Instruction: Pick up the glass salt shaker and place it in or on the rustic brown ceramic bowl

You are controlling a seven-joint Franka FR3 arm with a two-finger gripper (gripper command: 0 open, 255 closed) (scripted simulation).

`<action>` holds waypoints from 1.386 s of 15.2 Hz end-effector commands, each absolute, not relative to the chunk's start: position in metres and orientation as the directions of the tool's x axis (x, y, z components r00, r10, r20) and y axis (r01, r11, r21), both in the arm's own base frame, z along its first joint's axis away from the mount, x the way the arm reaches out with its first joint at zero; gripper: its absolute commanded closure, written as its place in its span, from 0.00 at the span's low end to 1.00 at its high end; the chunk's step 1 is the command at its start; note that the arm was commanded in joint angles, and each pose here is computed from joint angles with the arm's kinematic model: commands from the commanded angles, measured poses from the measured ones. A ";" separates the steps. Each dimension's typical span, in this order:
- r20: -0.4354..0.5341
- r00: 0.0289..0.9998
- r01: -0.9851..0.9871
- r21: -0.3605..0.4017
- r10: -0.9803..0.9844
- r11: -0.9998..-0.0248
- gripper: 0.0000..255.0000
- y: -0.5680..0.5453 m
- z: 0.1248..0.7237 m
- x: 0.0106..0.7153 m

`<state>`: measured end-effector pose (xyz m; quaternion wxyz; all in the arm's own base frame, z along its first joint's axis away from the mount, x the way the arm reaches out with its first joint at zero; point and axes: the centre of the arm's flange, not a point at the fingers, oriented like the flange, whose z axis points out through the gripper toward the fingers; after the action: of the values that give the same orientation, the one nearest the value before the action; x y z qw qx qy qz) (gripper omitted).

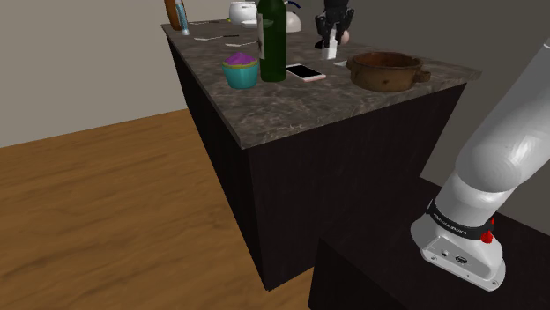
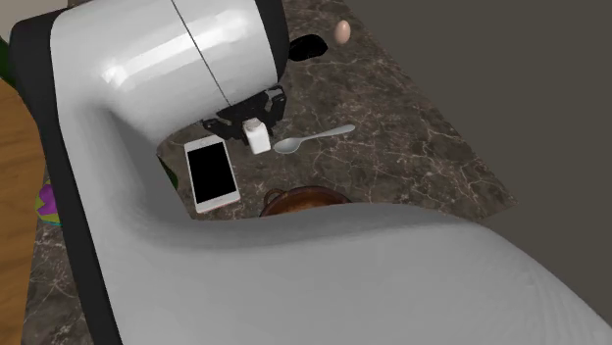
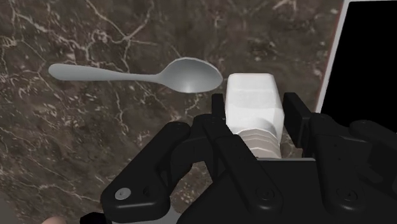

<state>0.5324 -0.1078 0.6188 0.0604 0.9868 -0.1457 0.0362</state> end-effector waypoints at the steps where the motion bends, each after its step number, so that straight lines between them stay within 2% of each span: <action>1: 0.089 0.955 -0.292 0.109 -0.283 -0.950 1.00 -0.107 0.631 0.532; 21: 0.089 0.955 -0.292 0.109 -0.283 -0.950 1.00 -0.107 0.735 0.532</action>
<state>0.5330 -0.1065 0.7304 0.0605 0.9868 -0.1457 0.0362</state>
